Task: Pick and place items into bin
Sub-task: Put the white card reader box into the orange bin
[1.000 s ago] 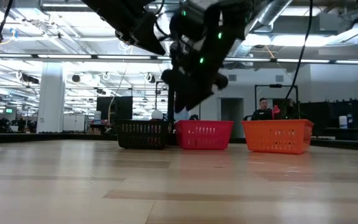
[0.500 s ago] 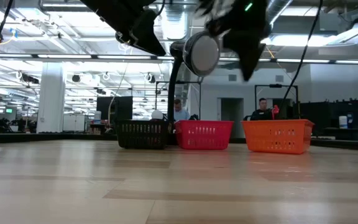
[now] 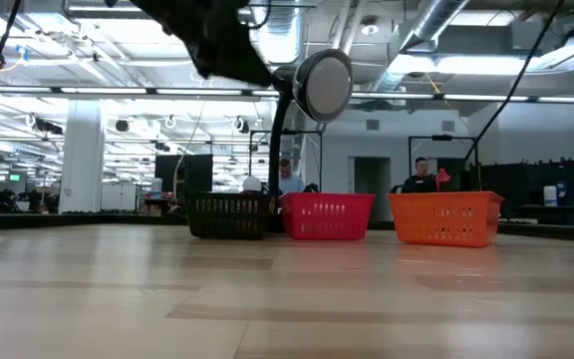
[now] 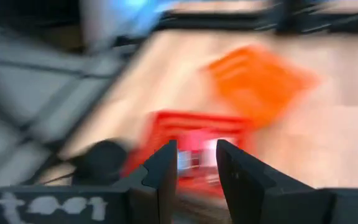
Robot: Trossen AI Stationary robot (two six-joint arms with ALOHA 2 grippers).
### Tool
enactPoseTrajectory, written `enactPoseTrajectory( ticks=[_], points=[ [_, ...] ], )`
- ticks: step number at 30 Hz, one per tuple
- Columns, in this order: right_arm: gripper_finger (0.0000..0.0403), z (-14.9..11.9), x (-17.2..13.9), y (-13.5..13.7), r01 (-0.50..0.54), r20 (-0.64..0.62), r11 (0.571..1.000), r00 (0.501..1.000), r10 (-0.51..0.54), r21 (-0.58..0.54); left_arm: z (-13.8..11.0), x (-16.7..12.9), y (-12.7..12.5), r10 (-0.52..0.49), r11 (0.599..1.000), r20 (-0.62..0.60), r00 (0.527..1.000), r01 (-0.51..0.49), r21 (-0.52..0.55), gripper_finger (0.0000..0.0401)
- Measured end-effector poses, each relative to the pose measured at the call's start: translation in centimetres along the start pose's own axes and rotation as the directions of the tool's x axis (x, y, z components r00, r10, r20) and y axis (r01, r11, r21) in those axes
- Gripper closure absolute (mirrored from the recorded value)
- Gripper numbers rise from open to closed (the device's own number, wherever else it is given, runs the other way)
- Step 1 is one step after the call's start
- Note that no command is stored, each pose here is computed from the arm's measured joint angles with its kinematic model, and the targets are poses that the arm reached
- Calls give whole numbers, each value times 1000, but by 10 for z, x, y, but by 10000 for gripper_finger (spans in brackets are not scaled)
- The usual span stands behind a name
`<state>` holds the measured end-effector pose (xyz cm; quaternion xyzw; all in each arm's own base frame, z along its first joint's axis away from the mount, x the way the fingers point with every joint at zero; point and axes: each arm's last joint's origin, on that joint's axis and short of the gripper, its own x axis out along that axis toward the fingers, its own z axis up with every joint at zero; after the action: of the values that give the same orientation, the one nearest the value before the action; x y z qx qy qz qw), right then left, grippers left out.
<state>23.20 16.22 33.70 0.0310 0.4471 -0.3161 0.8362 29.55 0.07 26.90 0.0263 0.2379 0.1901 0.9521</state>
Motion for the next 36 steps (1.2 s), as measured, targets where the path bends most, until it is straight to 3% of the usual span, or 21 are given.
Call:
enactPoseTrajectory(
  ticks=[3, 6, 11, 15, 16, 22, 27, 31, 36],
  points=[
    [255, -32, -6, 10, -8, 50, 998, 999, 5, 69, 5, -1, -9, -265, 964, 39, 964, 265, -14, 299],
    [258, -67, -2, 17, -5, 8, 991, 1000, 4, 130, 1, 1, -18, -499, 866, 10, 866, 499, 13, 299],
    [271, -113, 16, 27, -20, -49, 928, 998, 41, 373, -10, 18, -33, -663, 748, -31, 748, 663, 32, 299],
    [283, -142, 17, 31, -22, -136, 883, 986, 97, 469, -19, 36, -60, -805, 592, -4, 593, 804, 55, 299],
    [284, -148, 18, 33, -22, -163, 867, 980, 118, 497, -22, 41, -69, -819, 574, 24, 574, 816, 76, 299],
    [276, -174, 12, 46, -15, -317, 773, 907, 278, 635, -27, 73, -117, -826, 563, 96, 555, 814, 142, 310],
    [258, -184, 6, 58, -105, -313, 723, 852, 420, 683, -17, 103, -159, -754, 645, 37, 656, 730, 226, 356],
    [239, -194, 2, 59, -156, -310, 733, 834, 457, 661, -13, 129, -187, -745, 651, 10, 667, 723, 230, 395],
    [218, -207, -6, 53, -173, -297, 751, 844, 447, 637, -17, 149, -222, -772, 621, -8, 635, 758, 200, 399]
  ],
)
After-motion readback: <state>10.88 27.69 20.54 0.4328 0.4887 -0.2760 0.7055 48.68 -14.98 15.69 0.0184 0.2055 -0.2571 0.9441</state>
